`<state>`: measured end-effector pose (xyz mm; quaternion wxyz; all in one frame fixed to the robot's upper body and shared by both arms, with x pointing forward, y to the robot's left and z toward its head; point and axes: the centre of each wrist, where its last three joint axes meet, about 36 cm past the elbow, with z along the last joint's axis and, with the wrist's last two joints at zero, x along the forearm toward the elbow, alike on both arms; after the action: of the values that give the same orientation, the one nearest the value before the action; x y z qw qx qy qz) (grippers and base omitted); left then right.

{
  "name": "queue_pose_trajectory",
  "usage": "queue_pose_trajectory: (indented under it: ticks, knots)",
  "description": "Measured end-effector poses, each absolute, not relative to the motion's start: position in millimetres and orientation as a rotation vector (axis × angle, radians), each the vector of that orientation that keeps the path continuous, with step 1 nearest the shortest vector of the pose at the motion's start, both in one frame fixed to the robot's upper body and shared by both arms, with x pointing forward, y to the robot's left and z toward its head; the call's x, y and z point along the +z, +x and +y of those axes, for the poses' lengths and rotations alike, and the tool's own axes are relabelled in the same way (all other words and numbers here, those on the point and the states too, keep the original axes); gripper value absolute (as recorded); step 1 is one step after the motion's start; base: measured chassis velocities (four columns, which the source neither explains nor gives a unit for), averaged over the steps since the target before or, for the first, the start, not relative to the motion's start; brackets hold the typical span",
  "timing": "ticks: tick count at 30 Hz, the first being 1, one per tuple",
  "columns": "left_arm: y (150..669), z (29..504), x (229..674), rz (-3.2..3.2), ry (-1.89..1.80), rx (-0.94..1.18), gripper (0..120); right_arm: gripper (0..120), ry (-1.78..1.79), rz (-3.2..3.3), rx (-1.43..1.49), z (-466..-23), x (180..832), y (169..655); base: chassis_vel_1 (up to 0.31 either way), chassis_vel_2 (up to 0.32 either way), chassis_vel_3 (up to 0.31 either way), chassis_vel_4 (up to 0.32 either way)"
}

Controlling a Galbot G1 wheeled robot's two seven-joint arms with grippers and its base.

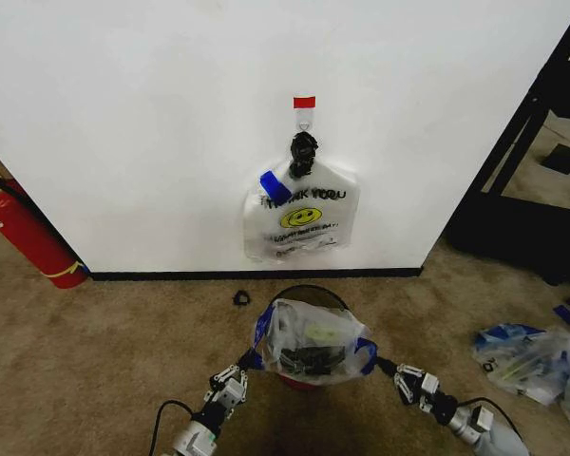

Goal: Pick up the garbage bag from the wall and place it over the trash bin.

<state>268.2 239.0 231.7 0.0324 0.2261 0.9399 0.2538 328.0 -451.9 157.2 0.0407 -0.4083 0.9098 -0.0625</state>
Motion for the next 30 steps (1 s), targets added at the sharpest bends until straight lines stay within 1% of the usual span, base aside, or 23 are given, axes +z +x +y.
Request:
queue_pose_trajectory:
  ticks: [4,7,11,15,21,30]
  knots:
    - [270.7,239.8,228.1,2.900,0.691,0.792,0,0,-1.234,2.799,-0.200,-450.7,156.7,328.2,0.000,0.000,0.000,0.000]
    - [276.8,238.8,228.4,2.908,0.655,0.784,0,0,-1.143,2.812,-0.169,-439.5,157.3,332.4,0.000,0.000,0.000,0.000]
    - [280.3,239.3,233.6,2.913,0.630,0.777,0,0,-1.031,2.813,-0.073,-424.4,156.1,335.7,0.000,0.000,0.000,0.000]
    - [283.9,245.5,239.0,2.920,0.606,0.803,0,0,-0.832,2.853,0.052,-404.1,152.6,337.1,0.000,0.000,0.000,0.000]
    - [278.3,250.8,231.2,2.940,0.613,0.848,0,0,-0.683,2.944,0.172,-386.4,141.4,335.2,0.000,0.000,0.000,0.000]
    - [270.4,248.7,230.2,2.941,0.620,0.848,0,0,-0.656,2.994,0.248,-362.4,130.6,334.3,0.000,0.000,0.000,0.000]
